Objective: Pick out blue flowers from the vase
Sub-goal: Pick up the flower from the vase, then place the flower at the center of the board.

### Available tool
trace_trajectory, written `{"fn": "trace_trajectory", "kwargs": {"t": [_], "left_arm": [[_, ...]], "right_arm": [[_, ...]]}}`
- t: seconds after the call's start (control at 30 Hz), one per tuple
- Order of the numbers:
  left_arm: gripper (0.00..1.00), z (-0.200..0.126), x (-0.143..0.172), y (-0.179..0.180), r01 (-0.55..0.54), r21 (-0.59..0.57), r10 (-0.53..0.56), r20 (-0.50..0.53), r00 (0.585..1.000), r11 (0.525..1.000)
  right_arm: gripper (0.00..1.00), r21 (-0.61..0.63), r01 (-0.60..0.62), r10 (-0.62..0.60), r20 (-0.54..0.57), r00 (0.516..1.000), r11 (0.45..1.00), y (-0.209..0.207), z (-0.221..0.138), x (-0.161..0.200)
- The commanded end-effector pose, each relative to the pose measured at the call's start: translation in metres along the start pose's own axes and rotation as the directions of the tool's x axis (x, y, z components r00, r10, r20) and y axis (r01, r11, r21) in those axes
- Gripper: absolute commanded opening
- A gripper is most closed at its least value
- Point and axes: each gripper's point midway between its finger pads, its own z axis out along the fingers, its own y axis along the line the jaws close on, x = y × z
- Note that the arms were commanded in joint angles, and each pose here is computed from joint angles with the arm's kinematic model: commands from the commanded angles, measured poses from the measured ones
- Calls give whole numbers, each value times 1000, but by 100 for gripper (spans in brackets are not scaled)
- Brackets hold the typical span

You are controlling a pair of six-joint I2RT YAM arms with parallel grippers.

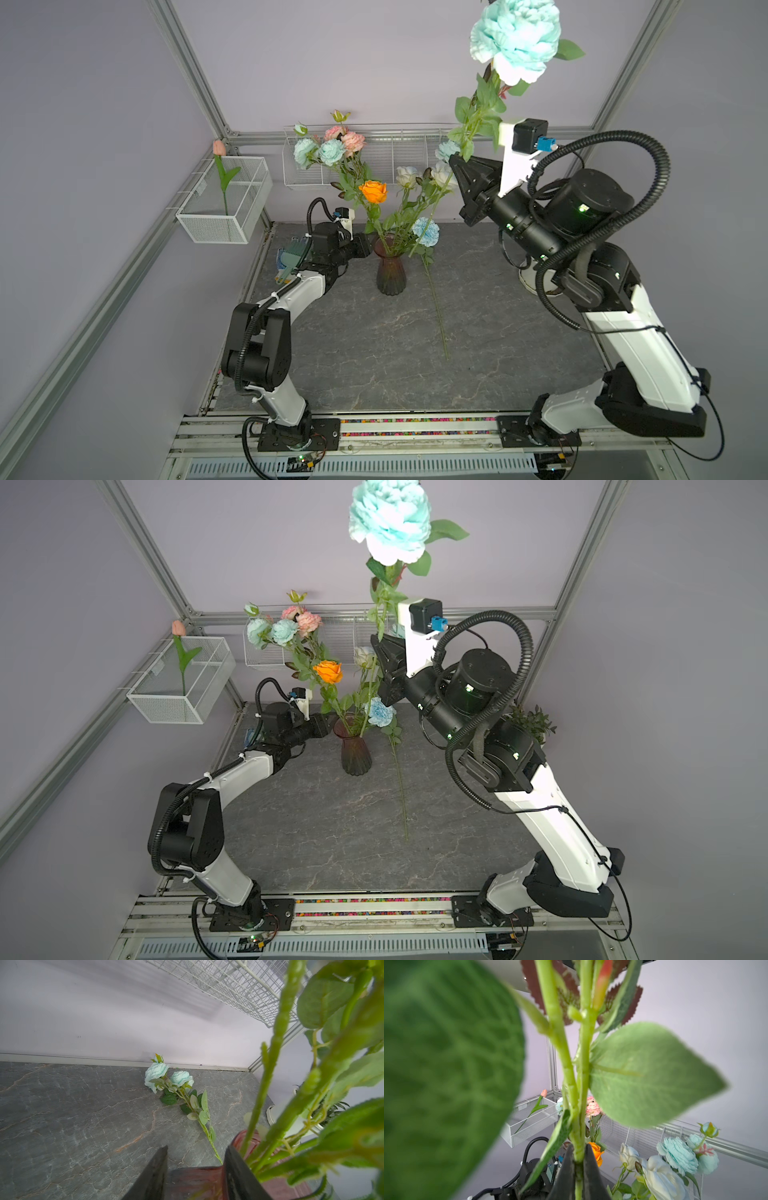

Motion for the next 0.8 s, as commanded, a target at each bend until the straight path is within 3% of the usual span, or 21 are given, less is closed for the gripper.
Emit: {"fn": "trace_trajectory", "kwargs": {"t": [0.0,0.17,0.3,0.5,0.77], "left_arm": [[48,2,0,1,11,-9,-11,0,1000,1000],[48,1,2,3,10,-19,-10,4,1000,1000],[47,-1,0,2,1,-22,-1,6,1000,1000],[47,-5,-5,-2,-12,-18,12,12,1000,1000],[47,-10,-7,-4,-25,-29,25,17,1000,999]], "right_arm": [[7,36,-68,70,-35,997,997,-11,-27,-5],[7,104,-111,124,-128,984,988,-31,-51,12],[7,211,-116,170,-260,950,971,-57,-64,52],[7,340,-189,322,-395,861,921,-104,-84,116],[7,451,-265,498,-543,677,852,-154,-85,216]]}}
